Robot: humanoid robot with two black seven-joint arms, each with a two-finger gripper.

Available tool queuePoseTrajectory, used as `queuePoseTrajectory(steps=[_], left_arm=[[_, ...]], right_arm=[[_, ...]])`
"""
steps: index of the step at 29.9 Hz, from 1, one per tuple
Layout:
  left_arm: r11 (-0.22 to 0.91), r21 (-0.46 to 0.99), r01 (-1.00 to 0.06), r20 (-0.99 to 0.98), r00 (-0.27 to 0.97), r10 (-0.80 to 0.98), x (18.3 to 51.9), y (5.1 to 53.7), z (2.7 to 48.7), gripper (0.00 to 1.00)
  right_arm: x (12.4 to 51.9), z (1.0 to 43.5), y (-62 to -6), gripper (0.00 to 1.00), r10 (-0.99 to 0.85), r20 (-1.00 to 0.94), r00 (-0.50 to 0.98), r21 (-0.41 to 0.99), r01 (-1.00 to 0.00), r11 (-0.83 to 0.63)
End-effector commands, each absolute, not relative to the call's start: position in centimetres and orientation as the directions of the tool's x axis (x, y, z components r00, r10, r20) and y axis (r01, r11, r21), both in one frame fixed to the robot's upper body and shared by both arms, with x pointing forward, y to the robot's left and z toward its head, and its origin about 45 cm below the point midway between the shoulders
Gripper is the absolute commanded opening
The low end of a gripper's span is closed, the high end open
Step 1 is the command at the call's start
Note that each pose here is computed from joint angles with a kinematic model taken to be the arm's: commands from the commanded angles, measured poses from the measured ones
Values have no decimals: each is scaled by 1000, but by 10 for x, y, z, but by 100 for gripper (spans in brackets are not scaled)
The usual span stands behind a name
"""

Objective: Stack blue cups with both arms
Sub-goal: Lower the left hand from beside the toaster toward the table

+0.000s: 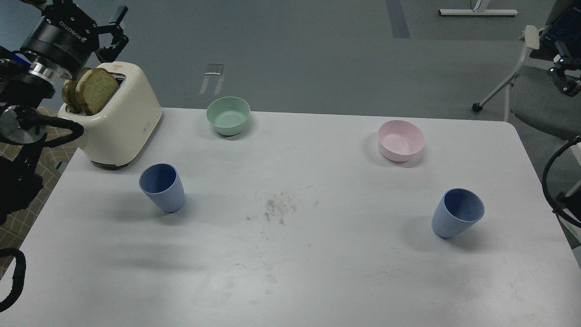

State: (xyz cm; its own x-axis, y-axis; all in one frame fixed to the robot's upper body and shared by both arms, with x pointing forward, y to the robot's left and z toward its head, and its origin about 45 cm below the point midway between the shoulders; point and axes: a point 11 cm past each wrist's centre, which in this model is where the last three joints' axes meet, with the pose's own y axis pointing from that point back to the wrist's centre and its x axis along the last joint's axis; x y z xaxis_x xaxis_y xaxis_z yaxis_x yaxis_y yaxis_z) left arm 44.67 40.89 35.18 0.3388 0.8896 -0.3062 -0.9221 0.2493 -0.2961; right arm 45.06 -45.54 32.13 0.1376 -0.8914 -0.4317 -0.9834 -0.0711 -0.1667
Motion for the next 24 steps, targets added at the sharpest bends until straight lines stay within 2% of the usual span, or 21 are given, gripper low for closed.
queuePoseTrajectory(steps=[1,18,23,24], left_arm=[[250,-298,-922,-311,341,887,446,406,347,98],[239,-268,-933,-312,319,895,446,411,338,98],[299,-225,-927,-156,337,928,442,406,342,97],[338,-203,-919,-54,355,933,436,405,349,97]], right_arm=[[450,324,-458,100,-895,-424,137,-170,-983,-70],[447,339,-453,100,-901,-398,171,-213,-973,-91],[435,341,-471,100,-918,-372,140,-212,-975,-63],[435,341,-473,100,-919,-371,136,-216,-975,-57]])
